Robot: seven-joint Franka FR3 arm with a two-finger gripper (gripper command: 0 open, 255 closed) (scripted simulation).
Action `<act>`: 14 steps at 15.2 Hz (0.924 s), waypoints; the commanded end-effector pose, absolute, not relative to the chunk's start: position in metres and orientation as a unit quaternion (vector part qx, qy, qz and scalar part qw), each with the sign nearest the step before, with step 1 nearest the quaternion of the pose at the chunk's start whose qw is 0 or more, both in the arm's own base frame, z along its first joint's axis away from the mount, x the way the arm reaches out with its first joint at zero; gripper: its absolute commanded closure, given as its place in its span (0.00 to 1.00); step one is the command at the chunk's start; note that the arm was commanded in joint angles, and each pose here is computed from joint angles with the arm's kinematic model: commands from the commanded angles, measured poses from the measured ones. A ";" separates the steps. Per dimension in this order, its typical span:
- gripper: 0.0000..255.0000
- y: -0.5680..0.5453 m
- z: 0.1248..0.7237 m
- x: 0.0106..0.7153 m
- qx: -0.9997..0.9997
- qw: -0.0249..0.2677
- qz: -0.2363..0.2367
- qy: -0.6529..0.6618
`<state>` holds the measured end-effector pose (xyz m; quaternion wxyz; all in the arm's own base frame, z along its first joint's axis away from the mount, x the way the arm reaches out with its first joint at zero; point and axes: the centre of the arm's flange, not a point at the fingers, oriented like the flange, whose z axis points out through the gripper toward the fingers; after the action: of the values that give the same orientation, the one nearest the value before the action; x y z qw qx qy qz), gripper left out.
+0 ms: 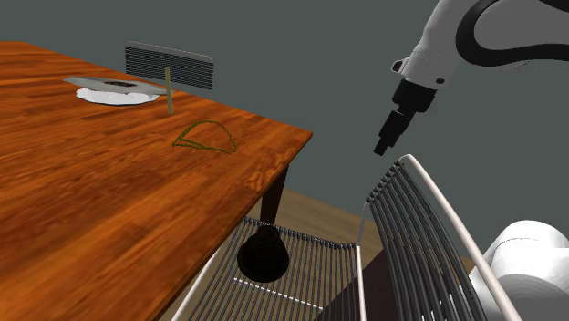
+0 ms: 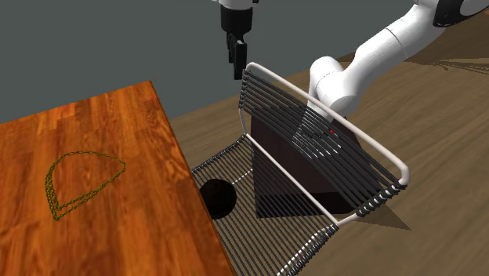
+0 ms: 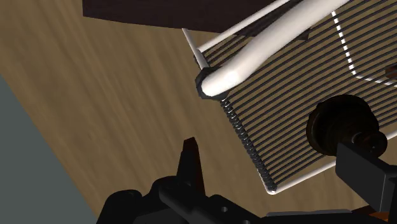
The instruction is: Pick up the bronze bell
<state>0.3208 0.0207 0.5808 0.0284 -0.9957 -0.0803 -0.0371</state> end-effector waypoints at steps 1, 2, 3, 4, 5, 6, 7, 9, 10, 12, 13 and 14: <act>0.00 0.021 0.581 0.321 -0.996 0.028 -0.037 -0.080; 0.00 0.031 0.573 0.324 -0.996 0.029 -0.037 -0.079; 0.00 0.042 0.566 0.327 -0.996 0.029 -0.037 -0.077; 0.00 0.052 0.559 0.331 -0.996 0.029 -0.036 -0.075; 0.00 0.062 0.551 0.334 -0.996 0.030 -0.036 -0.074; 0.00 0.073 0.544 0.338 -0.996 0.030 -0.036 -0.072; 0.00 0.083 0.537 0.341 -0.996 0.031 -0.036 -0.070; 0.00 0.104 0.522 0.348 -0.997 0.031 -0.035 -0.067; 0.00 0.114 0.515 0.351 -0.997 0.032 -0.035 -0.065; 0.00 0.135 0.500 0.359 -0.997 0.032 -0.034 -0.062; 0.00 0.145 0.493 0.362 -0.997 0.033 -0.034 -0.060; 0.00 0.155 0.486 0.366 -0.997 0.033 -0.034 -0.058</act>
<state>0.3622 0.1430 0.4961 0.0320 -0.9971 -0.0605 -0.0338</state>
